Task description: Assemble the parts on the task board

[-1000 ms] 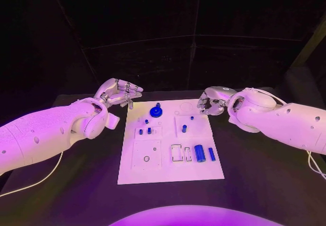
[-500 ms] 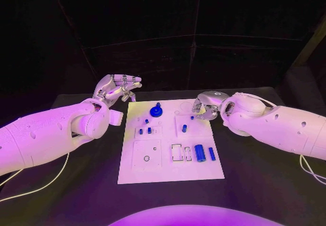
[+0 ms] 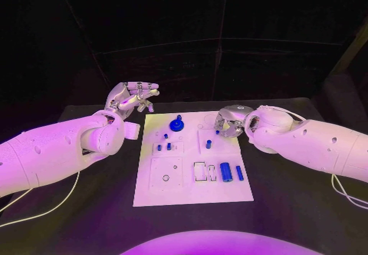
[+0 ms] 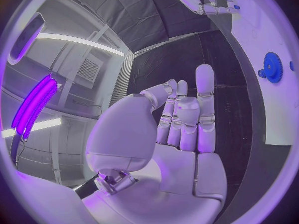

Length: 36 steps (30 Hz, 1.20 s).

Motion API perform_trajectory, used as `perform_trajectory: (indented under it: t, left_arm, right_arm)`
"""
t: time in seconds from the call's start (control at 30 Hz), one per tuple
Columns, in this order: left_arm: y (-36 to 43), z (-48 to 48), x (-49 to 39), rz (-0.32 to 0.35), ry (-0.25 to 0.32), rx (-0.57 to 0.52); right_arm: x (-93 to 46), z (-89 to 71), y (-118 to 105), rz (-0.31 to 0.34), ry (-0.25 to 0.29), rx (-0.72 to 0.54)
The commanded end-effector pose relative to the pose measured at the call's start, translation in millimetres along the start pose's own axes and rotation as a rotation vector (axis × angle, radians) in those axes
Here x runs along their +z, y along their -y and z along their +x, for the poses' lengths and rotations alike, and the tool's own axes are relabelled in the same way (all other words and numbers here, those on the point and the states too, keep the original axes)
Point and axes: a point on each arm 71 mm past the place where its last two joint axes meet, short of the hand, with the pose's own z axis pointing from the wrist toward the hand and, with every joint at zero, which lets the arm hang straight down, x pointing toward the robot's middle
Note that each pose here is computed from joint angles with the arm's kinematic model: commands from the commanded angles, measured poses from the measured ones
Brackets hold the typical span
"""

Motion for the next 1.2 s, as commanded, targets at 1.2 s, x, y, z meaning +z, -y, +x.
perform_trajectory:
  t: [1.2]
  left_arm:
    - [-1.0, -1.3, 1.8, -0.012, 0.007, -0.024]
  right_arm:
    - [9.1, 7.5, -13.1, 0.007, 0.039, -0.096]
